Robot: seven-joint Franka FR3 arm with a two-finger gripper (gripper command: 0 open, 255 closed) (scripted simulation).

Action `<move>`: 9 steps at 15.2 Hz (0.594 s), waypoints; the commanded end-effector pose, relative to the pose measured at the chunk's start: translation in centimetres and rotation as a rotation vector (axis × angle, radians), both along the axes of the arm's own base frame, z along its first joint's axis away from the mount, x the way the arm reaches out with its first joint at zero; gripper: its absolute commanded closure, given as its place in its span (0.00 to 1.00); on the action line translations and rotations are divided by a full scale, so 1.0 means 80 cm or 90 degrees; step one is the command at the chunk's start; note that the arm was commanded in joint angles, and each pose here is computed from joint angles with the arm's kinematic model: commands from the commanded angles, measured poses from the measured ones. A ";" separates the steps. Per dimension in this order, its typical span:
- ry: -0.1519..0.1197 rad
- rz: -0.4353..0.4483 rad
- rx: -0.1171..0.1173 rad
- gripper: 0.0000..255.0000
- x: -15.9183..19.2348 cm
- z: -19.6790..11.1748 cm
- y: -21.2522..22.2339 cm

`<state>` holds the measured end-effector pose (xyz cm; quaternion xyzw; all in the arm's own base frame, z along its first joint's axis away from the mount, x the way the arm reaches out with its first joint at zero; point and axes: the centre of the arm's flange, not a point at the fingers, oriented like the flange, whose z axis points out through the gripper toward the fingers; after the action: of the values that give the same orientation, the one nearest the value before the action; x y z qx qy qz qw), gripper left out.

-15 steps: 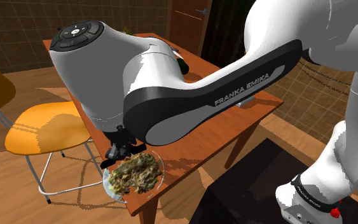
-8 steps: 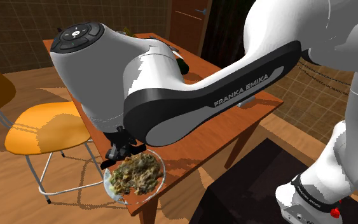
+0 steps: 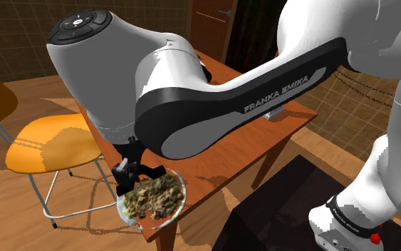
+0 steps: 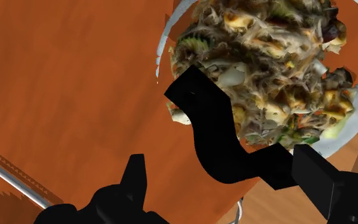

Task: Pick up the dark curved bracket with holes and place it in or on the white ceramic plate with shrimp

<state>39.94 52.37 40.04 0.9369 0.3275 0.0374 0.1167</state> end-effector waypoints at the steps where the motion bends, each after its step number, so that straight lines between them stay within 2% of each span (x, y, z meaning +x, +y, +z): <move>1: 0.000 0.000 0.000 0.00 -0.003 0.028 0.006; 2: 0.000 0.000 0.000 0.00 -0.005 0.041 0.008; 9: 0.000 0.000 0.000 0.00 -0.005 0.041 0.008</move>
<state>39.54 53.02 43.29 0.9368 0.3276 0.0372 0.1169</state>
